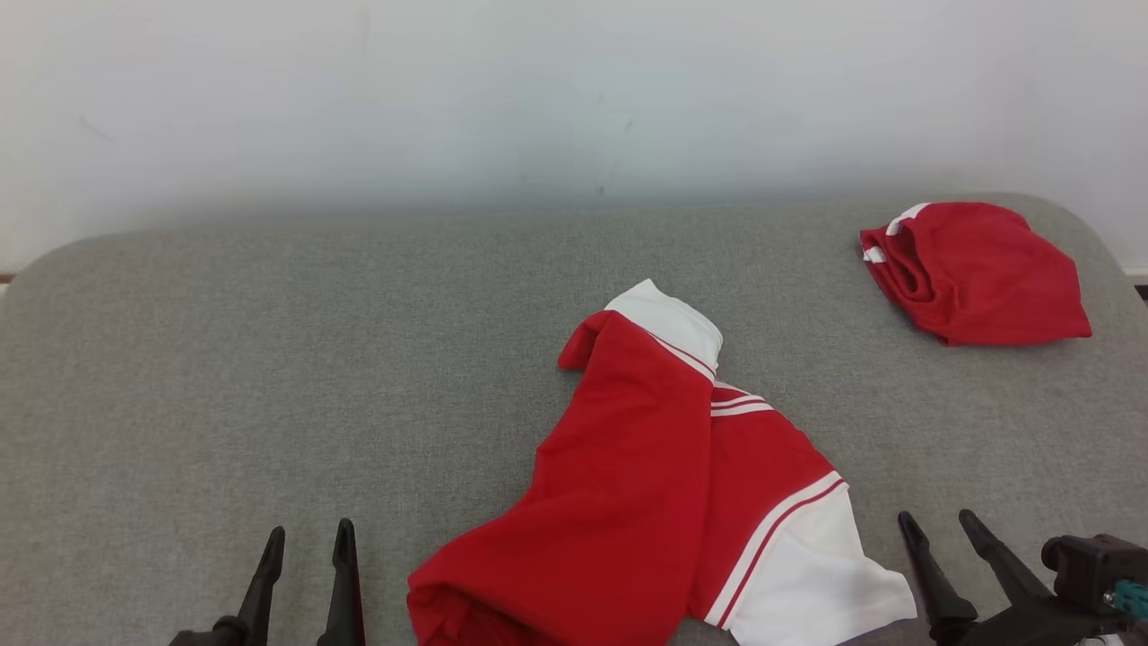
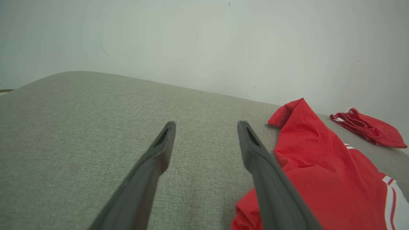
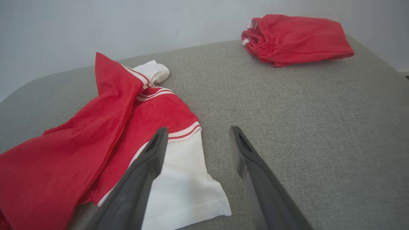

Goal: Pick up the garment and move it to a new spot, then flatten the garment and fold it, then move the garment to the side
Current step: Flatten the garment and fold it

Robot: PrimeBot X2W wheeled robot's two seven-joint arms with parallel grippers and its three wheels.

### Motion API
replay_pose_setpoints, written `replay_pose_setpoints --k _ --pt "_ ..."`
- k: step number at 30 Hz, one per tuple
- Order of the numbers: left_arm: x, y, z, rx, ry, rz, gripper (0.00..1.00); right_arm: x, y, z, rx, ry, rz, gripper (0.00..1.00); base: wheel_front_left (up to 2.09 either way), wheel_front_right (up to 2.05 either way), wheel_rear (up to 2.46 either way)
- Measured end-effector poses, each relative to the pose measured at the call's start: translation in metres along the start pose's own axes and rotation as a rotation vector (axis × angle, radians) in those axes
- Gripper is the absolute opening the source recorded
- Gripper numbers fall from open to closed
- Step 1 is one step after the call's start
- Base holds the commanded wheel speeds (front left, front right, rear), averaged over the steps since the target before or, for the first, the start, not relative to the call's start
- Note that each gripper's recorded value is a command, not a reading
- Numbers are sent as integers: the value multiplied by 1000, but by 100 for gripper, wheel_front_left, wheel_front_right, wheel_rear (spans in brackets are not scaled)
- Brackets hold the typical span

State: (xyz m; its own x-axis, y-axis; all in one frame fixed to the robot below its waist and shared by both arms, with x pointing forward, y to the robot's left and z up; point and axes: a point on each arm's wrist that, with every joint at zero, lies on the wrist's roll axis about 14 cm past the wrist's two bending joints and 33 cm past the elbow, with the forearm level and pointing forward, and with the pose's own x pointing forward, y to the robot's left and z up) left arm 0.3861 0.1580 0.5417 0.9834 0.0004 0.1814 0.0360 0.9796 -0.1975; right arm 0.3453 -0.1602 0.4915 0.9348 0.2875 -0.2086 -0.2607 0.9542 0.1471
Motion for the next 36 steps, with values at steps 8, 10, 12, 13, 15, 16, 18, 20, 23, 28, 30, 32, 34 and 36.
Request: replay_pose_setpoints --k 8,10,12,13,15,16,18,20,23,28,30,32,34,36 --pt "-9 -14 2 19 -3 -60 100 6 21 19 -1 -116 38 100 0 0 0" --pt "-15 -26 -3 24 15 -105 100 8 26 18 0 -119 47 100 0 0 0" --pt "-19 -38 -9 19 35 -144 100 11 30 17 -5 -119 59 100 0 0 0" --pt "-22 -44 -12 18 44 -164 100 13 32 18 -10 -123 64 100 0 0 0" --pt "-26 -54 -18 15 63 -197 100 16 34 21 -12 -133 72 100 0 0 0" --pt "-28 -59 -21 12 73 -216 100 17 36 21 -12 -135 76 100 0 0 0" --pt "-33 -71 -29 8 100 -253 100 17 37 19 -11 -132 81 100 0 0 0" --pt "-39 -84 -36 2 125 -300 100 18 39 20 -9 -140 86 100 0 0 0" --pt "-50 -104 -53 -5 180 -375 100 20 41 23 -8 -155 90 100 0 0 0" --pt "-73 -131 -81 -1 281 -490 100 19 41 22 -5 -157 86 100 0 0 0" --pt "-78 -139 -88 5 303 -533 100 18 39 22 -6 -161 79 100 0 0 0" --pt "-80 -146 -92 13 316 -565 100 19 36 23 -8 -165 76 100 0 0 0" --pt "-81 -150 -97 24 331 -588 100 19 36 26 -9 -174 74 100 0 0 0" --pt "-82 -152 -102 34 347 -603 100 18 36 24 -8 -172 71 100 0 0 0"
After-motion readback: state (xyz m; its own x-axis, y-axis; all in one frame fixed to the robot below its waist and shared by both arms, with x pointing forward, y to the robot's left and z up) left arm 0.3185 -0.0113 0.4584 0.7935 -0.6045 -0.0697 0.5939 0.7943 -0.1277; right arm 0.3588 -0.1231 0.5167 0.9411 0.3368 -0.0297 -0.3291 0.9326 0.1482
